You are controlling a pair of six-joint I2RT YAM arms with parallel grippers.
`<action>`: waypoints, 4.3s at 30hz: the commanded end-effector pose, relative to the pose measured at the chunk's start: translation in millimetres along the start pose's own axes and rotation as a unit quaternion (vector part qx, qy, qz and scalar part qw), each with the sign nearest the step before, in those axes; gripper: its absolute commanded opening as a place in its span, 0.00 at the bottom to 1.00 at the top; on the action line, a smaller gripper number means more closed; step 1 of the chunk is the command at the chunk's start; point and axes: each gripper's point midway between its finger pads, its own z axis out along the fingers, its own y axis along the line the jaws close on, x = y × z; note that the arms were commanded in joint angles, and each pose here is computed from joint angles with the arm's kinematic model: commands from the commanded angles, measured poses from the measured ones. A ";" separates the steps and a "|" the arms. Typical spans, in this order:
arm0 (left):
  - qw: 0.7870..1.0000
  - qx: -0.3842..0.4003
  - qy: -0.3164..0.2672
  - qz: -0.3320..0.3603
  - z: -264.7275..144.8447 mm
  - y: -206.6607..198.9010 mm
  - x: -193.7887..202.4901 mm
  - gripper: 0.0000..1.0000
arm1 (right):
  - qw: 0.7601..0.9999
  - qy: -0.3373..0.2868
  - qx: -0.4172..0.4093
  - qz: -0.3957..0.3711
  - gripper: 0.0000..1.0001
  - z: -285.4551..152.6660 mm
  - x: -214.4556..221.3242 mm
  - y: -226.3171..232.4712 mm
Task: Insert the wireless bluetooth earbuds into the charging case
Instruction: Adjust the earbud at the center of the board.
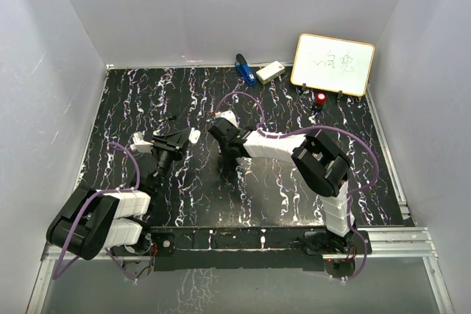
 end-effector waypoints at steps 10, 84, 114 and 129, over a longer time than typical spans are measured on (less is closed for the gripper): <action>1.000 0.022 -0.012 -0.004 -0.3 -11.8 -5.9 0.00 | 1.000 0.022 0.007 0.002 0.17 -0.8 13.3 -4.5; 0.999 -0.021 0.017 -0.032 23.4 -3.5 6.4 0.00 | 0.857 -0.332 -0.245 -0.307 0.00 -88.6 -61.6 -43.5; 0.999 -0.024 0.017 -0.033 24.0 0.7 7.1 0.00 | 0.868 -0.247 -0.267 -0.338 0.00 -40.5 -38.3 -51.5; 0.999 -0.028 0.013 -0.032 21.1 2.7 5.5 0.00 | 0.881 -0.224 -0.263 -0.324 0.12 -27.6 -33.9 -53.8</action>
